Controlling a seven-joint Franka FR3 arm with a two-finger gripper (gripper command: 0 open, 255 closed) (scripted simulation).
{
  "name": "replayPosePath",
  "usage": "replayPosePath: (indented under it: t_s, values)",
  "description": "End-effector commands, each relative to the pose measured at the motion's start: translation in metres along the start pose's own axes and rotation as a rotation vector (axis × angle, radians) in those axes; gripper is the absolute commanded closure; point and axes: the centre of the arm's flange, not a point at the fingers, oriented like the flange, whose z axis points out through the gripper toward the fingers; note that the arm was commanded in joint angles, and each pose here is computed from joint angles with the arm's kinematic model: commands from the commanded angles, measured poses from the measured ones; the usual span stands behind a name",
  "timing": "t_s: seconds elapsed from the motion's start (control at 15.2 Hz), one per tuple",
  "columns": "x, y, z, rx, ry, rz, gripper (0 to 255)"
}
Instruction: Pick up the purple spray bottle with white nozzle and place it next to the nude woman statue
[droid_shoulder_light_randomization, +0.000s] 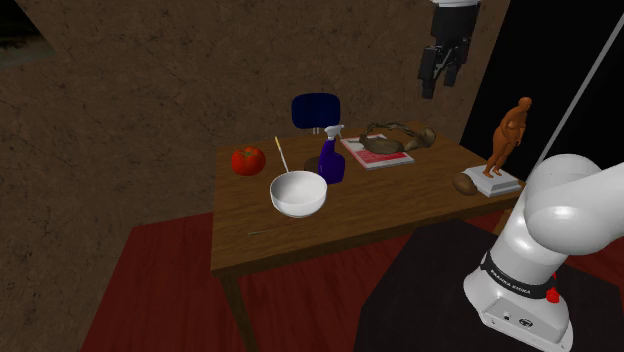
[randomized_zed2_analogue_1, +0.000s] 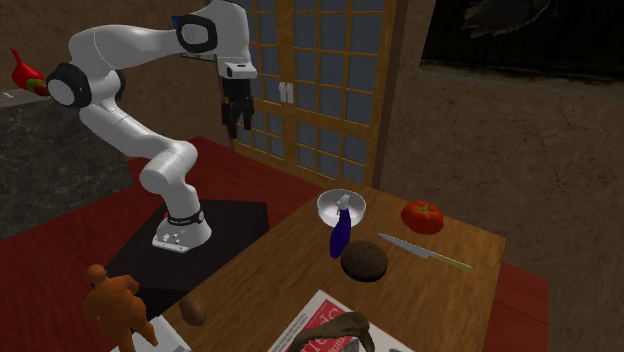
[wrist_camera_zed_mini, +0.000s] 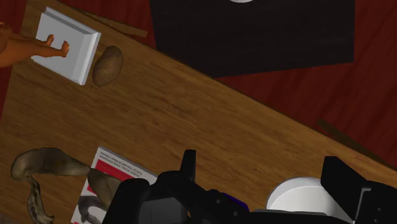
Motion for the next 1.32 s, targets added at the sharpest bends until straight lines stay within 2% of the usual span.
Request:
replayPosePath:
  t_s: [0.0, 0.59, 1.25]
  values:
    - [0.0, 0.0, 0.0, 0.0, 0.0, 0.0, 0]
    - [0.039, 0.037, 0.097, 0.005, 0.152, -0.284, 0]
    - [0.109, 0.06, 0.196, 0.01, 0.322, -0.6, 0]
